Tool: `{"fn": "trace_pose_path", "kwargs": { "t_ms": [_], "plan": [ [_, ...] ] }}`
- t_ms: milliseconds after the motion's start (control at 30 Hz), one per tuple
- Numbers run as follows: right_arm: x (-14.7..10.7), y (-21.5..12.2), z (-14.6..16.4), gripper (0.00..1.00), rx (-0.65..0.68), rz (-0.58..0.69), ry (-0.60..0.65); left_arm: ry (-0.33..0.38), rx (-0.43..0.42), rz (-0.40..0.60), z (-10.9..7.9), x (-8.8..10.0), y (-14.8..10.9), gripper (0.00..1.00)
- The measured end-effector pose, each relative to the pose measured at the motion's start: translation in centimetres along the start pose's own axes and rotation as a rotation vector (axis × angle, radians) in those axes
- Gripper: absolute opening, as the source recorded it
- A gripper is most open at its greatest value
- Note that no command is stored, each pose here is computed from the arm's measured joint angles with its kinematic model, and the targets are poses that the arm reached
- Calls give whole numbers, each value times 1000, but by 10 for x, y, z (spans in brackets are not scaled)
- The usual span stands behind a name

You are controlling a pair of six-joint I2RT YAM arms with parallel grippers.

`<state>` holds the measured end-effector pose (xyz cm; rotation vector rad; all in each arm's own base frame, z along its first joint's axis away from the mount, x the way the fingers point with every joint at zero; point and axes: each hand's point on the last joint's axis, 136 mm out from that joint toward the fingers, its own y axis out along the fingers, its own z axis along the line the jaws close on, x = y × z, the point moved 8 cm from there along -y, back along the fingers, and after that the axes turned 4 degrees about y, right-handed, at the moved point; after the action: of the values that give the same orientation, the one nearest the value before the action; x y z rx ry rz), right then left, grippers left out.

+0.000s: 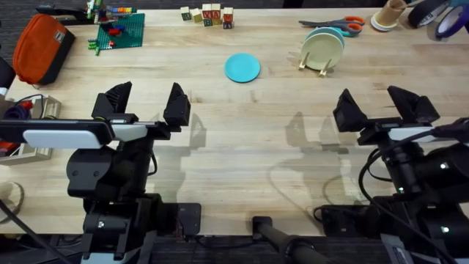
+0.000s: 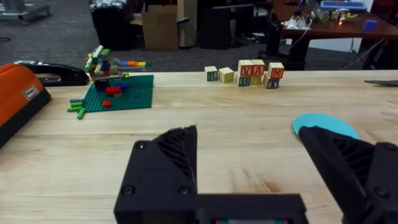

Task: Pick up the plates from the table one by one and place each into a slot on the dish rack.

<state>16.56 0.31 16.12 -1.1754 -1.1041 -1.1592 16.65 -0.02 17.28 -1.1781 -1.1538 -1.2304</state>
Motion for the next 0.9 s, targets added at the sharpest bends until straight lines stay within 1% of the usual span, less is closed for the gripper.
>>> {"fn": "trace_pose_path", "kwargs": {
  "t_ms": [500, 633, 800, 900],
  "plan": [
    [-2, 0, 0, 994, -3, 14, 0, 0, 1, -1, 0, 0, 0, 994],
    [-2, 0, -1, 993, -5, 15, 1, 0, 11, -15, 1, 2, 0, 994],
    [-3, -1, -1, 993, -9, 33, -1, 0, 16, -16, 2, 3, 0, 993],
    [1, -5, -2, 993, -28, 65, -14, 0, 23, -17, 2, 3, 0, 993]
  ]
}}
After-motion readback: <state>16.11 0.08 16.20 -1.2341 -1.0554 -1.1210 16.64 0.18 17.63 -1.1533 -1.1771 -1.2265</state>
